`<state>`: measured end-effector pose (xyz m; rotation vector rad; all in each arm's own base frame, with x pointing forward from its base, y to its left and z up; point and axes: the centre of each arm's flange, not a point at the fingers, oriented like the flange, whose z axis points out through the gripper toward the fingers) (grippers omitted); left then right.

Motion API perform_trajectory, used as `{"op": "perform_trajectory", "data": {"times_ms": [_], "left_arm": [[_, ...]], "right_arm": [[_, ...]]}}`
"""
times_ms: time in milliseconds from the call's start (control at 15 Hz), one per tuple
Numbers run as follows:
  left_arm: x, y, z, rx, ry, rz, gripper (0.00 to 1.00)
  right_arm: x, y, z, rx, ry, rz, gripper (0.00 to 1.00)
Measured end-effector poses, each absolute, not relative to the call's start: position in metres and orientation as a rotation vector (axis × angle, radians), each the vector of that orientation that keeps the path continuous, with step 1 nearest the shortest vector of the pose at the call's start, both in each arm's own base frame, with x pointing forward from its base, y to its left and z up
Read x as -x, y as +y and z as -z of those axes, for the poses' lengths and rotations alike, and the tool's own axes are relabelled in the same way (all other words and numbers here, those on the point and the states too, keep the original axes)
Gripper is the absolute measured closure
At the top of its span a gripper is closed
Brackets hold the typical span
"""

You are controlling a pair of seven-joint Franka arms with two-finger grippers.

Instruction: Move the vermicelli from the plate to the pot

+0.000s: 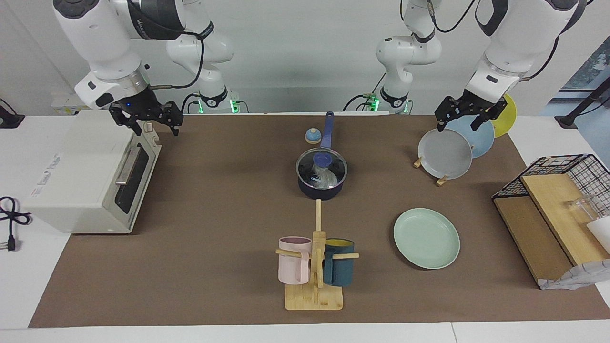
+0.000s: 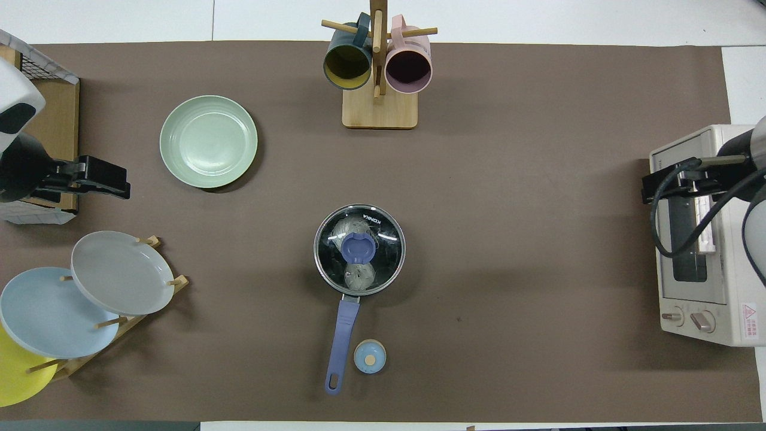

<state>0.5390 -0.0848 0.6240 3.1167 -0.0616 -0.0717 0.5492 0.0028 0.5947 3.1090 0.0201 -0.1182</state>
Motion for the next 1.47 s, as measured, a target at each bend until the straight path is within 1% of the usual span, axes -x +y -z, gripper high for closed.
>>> {"op": "perform_trajectory", "data": {"times_ms": [333, 1067, 1467], "left_arm": [[-0.539, -0.085, -0.624, -3.117, -0.062, 0.073, 0.00], [-0.539, -0.085, -0.621, -3.117, -0.062, 0.082, 0.00], [-0.539, -0.085, -0.621, -3.117, -0.062, 0.082, 0.00]], "right_arm": [[-0.554, -0.028, -0.592, -3.112, 0.131, 0.125, 0.00], [-0.554, -0.039, -0.594, -3.111, 0.106, 0.124, 0.00], [-0.549, -0.031, -0.608, -3.110, 0.127, 0.089, 0.00]]}}
